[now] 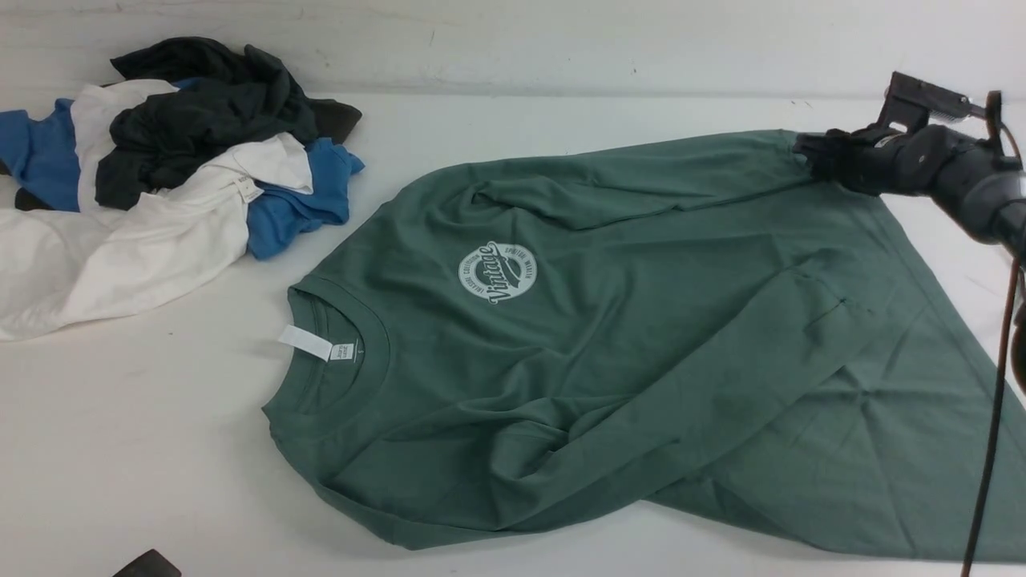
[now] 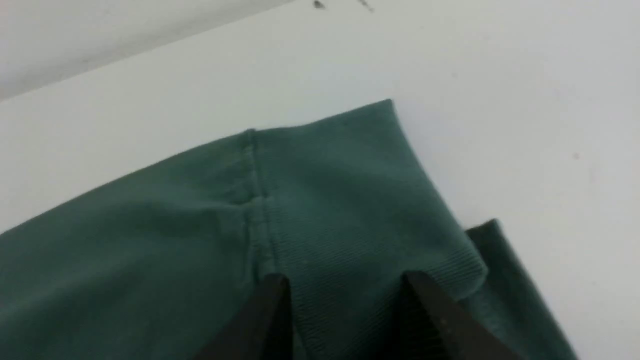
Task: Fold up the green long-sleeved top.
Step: Hold the cuff closest to the cuff with your right arm, then drag the cuff with your right arm and place it in the center of the right edge of the fabric
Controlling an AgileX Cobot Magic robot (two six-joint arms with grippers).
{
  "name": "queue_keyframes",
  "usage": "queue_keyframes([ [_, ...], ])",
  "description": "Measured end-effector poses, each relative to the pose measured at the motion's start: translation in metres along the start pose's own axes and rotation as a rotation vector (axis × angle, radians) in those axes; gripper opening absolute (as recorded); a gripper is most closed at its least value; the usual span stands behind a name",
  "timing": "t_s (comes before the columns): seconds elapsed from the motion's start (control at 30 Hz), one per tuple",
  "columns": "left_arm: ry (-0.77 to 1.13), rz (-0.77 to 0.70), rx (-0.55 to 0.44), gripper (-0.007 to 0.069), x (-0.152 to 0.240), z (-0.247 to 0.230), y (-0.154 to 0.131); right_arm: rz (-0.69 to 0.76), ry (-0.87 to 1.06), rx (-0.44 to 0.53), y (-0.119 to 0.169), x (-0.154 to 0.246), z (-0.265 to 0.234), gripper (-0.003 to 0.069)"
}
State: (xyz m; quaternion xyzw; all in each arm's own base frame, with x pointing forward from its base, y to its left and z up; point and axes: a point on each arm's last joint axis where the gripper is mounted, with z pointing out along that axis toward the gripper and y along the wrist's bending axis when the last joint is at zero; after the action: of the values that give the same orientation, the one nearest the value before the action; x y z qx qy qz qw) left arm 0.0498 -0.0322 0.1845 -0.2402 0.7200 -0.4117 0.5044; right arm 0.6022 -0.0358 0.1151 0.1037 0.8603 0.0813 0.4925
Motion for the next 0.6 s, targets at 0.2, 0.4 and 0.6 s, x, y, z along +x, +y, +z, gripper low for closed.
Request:
queue_keyframes([
  [0.2,0.023,-0.001,0.001,-0.0004,0.002,0.000,0.000,-0.079,-0.005,-0.014,0.010,0.002,0.001,0.0025],
  [0.4,0.026,-0.001,0.001,-0.0004,0.002,0.000,0.000,-0.149,0.054,-0.013,0.014,-0.014,-0.015,-0.0009],
  [0.6,0.022,0.002,0.000,-0.0004,0.002,0.000,0.000,-0.265,0.094,0.011,0.034,-0.083,-0.085,-0.0009],
])
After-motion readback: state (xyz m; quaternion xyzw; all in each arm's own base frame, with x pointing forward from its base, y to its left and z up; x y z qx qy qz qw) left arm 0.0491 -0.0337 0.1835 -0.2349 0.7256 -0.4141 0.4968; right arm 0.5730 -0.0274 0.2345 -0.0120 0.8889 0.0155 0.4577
